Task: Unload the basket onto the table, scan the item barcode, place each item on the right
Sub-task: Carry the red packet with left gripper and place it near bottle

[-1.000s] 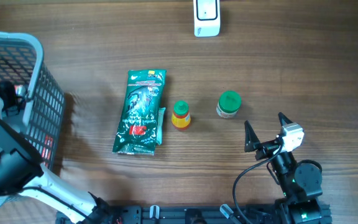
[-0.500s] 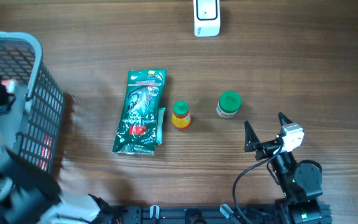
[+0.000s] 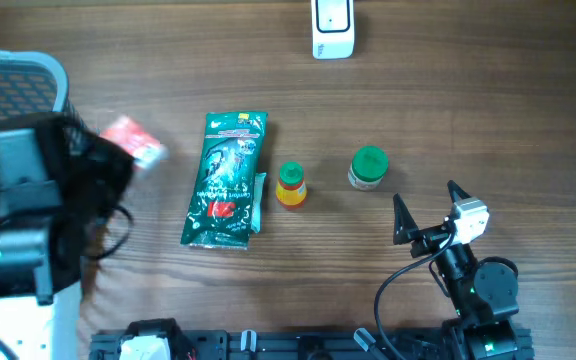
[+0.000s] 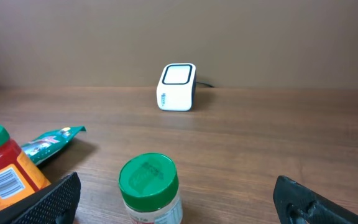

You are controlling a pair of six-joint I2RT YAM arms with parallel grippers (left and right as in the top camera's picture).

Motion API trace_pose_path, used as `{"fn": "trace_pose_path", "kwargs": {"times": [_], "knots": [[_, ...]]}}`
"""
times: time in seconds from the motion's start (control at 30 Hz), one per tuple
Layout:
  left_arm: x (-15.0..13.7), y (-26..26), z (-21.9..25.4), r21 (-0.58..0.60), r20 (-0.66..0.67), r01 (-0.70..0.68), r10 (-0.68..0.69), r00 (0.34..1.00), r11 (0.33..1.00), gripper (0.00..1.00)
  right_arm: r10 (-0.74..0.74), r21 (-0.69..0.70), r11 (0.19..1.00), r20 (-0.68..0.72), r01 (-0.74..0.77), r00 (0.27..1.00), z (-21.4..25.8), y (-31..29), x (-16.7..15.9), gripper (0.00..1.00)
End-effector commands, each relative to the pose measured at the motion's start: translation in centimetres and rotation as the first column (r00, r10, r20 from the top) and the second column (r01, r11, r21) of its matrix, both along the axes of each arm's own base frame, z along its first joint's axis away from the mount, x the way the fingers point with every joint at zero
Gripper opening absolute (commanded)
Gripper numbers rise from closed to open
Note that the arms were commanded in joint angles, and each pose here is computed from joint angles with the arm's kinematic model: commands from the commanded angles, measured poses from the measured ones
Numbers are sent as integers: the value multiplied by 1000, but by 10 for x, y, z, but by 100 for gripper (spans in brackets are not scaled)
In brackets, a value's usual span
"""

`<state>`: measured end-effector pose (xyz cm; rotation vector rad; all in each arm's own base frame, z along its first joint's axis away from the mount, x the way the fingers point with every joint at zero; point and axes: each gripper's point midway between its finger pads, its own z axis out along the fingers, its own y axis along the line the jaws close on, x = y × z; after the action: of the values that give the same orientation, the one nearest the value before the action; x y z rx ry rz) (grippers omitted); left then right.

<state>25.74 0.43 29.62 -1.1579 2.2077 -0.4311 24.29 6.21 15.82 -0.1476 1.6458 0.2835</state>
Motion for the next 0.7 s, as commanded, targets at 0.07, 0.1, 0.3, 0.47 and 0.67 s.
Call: {"fn": "trace_pose_path", "kwargs": {"times": [0.07,0.1,0.3,0.47,0.67], "knots": [[-10,-49,-38,27,-125,154,-150,981,988,4,9,17,1000,-3,-9,1000,0,2,0,100],[-14,-57,-48,15,-152,170,-166,974,985,4,9,17,1000,-3,-9,1000,0,2,0,100],[-32,-91,-84,0,-239,280,-272,932,960,4,9,17,1000,-3,-9,1000,0,2,0,100],[-46,-114,-106,-17,-291,335,-325,900,942,4,9,17,1000,-3,-9,1000,0,2,0,100],[-46,-133,-150,-23,-412,307,-289,864,951,4,9,17,1000,-3,-9,1000,0,2,0,100]]}}
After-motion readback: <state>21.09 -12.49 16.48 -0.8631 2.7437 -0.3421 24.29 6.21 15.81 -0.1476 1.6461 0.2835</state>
